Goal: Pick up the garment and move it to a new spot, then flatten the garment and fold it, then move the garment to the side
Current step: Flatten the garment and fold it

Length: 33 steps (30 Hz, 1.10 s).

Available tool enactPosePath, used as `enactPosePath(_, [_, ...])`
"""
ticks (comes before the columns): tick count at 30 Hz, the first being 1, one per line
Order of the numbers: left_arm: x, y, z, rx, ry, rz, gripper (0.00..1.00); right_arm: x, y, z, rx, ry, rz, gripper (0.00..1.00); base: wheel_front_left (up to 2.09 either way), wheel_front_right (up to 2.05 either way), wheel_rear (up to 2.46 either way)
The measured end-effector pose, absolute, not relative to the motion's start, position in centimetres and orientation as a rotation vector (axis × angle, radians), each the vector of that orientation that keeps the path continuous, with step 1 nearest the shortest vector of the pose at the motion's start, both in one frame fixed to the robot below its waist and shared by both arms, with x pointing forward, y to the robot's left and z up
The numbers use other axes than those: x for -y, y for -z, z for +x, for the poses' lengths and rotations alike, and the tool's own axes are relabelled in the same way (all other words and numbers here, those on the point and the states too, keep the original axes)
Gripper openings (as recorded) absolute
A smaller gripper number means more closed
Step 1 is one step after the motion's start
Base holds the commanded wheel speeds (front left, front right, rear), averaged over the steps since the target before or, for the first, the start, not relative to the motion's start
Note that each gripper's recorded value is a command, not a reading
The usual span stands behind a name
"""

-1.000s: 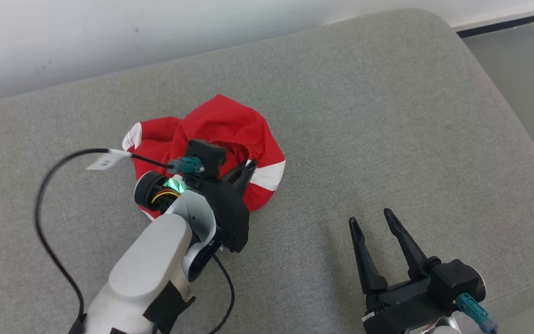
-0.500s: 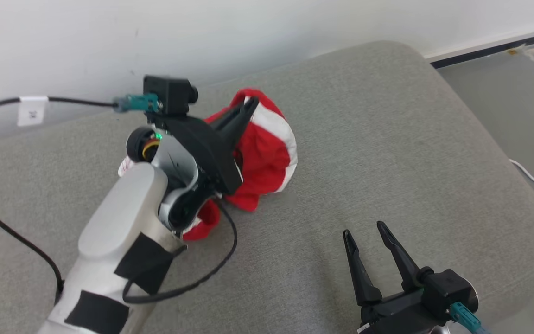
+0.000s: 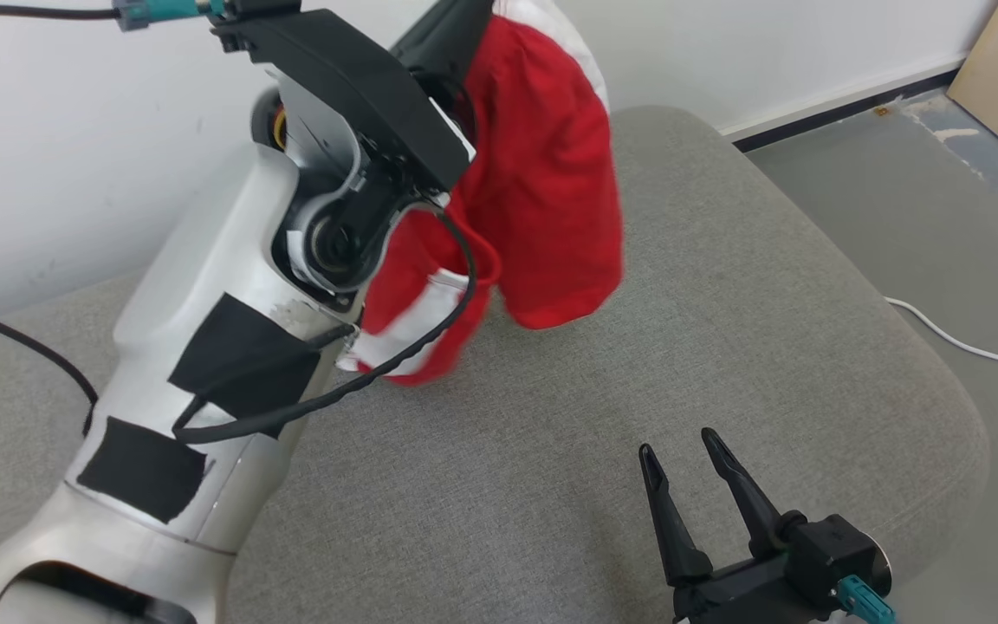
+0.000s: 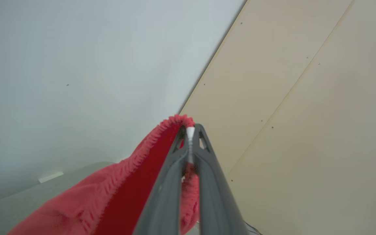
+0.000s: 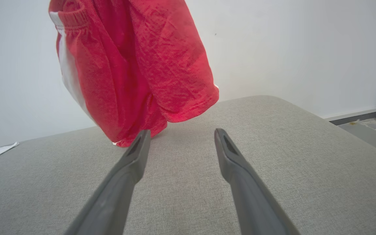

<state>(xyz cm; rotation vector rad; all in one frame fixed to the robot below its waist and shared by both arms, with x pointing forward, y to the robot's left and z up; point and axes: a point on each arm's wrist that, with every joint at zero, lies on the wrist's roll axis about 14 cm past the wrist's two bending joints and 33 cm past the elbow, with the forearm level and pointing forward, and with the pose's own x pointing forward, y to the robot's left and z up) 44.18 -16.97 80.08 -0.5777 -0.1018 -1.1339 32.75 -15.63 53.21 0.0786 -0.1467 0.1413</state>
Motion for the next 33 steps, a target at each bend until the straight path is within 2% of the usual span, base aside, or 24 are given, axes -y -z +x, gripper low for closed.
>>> enactPosePath(4, [18.0,-77.3,43.9,-0.014,1.144,-0.607,0.00,15.7,-53.1,32.6,0.145,-0.135,0.085,1.00,0.00,0.00,0.00])
enactPosePath(9, [17.3,-67.8,43.8,-0.244,1.088,-0.592,0.00,15.1,-52.6,32.6,0.130,-0.148,0.099,1.00,0.00,0.00,0.00])
enactPosePath(13, [14.0,-61.7,44.1,-0.328,0.995,-0.571,0.00,14.6,-52.0,32.8,0.112,-0.169,0.101,1.00,0.00,0.00,0.00])
enactPosePath(22, [4.3,-55.7,44.0,-0.281,0.764,-0.551,0.00,12.5,-51.9,33.6,0.107,-0.264,0.084,1.00,0.00,0.00,0.00])
enactPosePath(33, [-4.2,-52.9,42.0,-0.179,0.549,-0.502,0.00,10.0,-52.0,33.8,0.109,-0.351,0.096,1.00,0.00,0.00,0.00])
